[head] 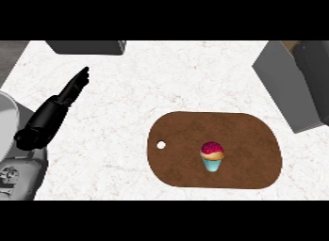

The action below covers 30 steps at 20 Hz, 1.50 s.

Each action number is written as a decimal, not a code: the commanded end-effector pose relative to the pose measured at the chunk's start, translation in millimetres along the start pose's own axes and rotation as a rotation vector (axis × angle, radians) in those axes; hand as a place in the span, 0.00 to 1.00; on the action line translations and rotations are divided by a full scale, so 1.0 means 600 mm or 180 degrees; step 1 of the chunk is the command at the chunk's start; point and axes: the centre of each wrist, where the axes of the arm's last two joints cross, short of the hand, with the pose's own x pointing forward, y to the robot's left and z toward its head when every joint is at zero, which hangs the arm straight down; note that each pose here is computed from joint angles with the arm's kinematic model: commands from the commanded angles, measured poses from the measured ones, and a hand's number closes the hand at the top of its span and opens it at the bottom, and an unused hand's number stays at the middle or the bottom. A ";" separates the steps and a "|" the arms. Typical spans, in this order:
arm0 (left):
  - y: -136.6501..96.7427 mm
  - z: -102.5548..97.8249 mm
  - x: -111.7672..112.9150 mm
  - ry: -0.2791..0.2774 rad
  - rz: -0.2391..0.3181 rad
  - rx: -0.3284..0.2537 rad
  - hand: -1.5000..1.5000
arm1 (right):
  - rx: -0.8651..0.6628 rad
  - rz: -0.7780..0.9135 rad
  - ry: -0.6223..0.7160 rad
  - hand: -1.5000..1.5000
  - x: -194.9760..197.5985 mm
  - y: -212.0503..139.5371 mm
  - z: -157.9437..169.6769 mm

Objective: Pick the squash from the cutting board and place it in the cardboard box

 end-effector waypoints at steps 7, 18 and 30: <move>0.014 -0.003 0.011 -0.0034 -0.0037 -0.0051 0.50 | 0.1236 0.0347 0.0439 1.00 -0.152 0.016 -0.047; -0.020 0.031 -0.012 0.0012 -0.0049 -0.0023 0.50 | 0.2164 0.0262 0.0175 0.00 -0.244 0.004 -0.066; 0.000 0.003 -0.007 0.0033 0.0048 0.0063 0.50 | 0.0553 -0.2840 0.0263 0.00 -0.242 -0.051 -0.091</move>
